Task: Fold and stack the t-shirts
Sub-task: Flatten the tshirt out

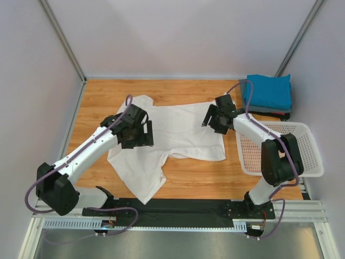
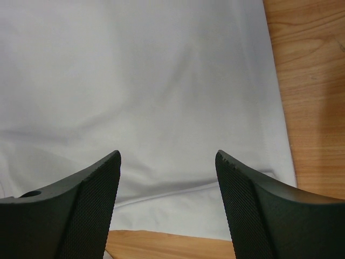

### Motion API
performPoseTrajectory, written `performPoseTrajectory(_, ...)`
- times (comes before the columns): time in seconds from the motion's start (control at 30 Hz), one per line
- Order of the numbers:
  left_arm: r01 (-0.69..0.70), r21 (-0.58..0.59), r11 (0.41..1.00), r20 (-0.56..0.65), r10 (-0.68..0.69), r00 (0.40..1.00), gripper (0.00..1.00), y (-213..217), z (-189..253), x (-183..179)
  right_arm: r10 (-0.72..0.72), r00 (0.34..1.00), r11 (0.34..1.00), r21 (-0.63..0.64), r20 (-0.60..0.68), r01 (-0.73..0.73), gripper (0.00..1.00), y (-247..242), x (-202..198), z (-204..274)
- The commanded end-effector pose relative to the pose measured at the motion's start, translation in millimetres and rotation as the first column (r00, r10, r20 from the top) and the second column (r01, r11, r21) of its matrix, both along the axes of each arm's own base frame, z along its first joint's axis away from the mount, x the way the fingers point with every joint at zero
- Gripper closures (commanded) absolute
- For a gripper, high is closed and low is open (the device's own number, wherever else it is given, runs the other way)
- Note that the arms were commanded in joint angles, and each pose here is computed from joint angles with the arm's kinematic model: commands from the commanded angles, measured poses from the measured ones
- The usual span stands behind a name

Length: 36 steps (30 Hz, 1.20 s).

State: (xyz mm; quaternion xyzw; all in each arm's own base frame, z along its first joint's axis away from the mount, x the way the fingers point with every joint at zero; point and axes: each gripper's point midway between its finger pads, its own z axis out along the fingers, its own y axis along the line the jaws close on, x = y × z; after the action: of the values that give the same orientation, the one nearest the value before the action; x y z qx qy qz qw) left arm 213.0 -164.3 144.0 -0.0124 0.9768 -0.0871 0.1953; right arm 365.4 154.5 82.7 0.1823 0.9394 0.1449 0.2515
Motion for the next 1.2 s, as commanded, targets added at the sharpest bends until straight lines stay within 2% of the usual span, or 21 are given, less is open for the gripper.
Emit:
performPoseTrajectory(0.0, -0.144, -0.085, 0.986, 0.174, 0.157, 0.972, 0.07, 0, 20, 67, 0.009, 0.996, 1.000, 0.002, 0.084, -0.009, 0.28, 6, 24, 13)
performPoseTrajectory(0.13, -0.277, 0.021, 0.961, 0.221, 0.266, 0.938, 0.08, 25, 7, 111, 0.023, 0.998, 1.000, -0.013, 0.055, -0.023, 0.30, 10, 34, 1)
performPoseTrajectory(0.37, -0.299, 0.051, 0.953, 0.139, 0.289, 0.947, 0.13, 26, -54, 146, 0.036, 0.999, 0.999, -0.012, -0.029, -0.036, 0.31, 16, 34, -39)
performPoseTrajectory(0.57, -0.342, -0.047, 0.939, 0.112, 0.345, 0.932, 0.15, 50, -56, 182, 0.038, 0.999, 0.997, -0.072, -0.033, -0.040, 0.32, 6, 40, -42)
performPoseTrajectory(0.67, -0.379, -0.061, 0.923, 0.133, 0.384, 0.914, 0.15, 68, -49, 204, 0.032, 0.999, 0.995, -0.091, -0.031, -0.035, 0.32, 4, 47, -42)
performPoseTrajectory(0.77, -0.391, -0.068, 0.918, 0.205, 0.397, 0.895, 0.16, 83, -34, 236, 0.030, 0.999, 0.995, -0.091, -0.035, -0.033, 0.32, 4, 56, -43)
performPoseTrajectory(0.87, -0.358, -0.016, 0.934, 0.265, 0.349, 0.899, 0.16, 96, -34, 264, 0.024, 0.999, 0.995, -0.098, -0.023, -0.026, 0.32, 4, 72, -38)
performPoseTrajectory(0.93, -0.284, 0.020, 0.959, 0.328, 0.262, 0.908, 0.17, 100, -19, 290, 0.020, 1.000, 0.995, -0.098, 0.004, -0.019, 0.32, 4, 86, -26)
performPoseTrajectory(0.97, -0.262, 0.046, 0.964, 0.309, 0.236, 0.921, 0.16, 102, -34, 299, 0.016, 1.000, 0.995, -0.100, 0.003, -0.016, 0.32, 4, 90, -27)
performPoseTrajectory(1.0, -0.249, 0.049, 0.967, 0.344, 0.217, 0.913, 0.17, 107, -21, 317, 0.009, 1.000, 0.995, -0.102, 0.011, -0.007, 0.32, 1, 95, -24)
performPoseTrajectory(1.03, -0.203, 0.079, 0.976, 0.309, 0.169, 0.936, 0.18, 109, -40, 322, 0.004, 1.000, 0.994, -0.107, 0.013, -0.003, 0.32, 0, 98, -25)
performPoseTrajectory(1.07, -0.182, 0.069, 0.981, 0.341, 0.148, 0.928, 0.18, 109, -27, 337, -0.001, 1.000, 0.995, -0.102, 0.030, 0.004, 0.32, 0, 105, -18)
performPoseTrajectory(1.17, -0.126, 0.093, 0.988, 0.316, 0.090, 0.945, 0.20, 113, -47, 351, -0.008, 0.999, 0.995, -0.102, 0.037, 0.012, 0.32, -2, 113, -18)
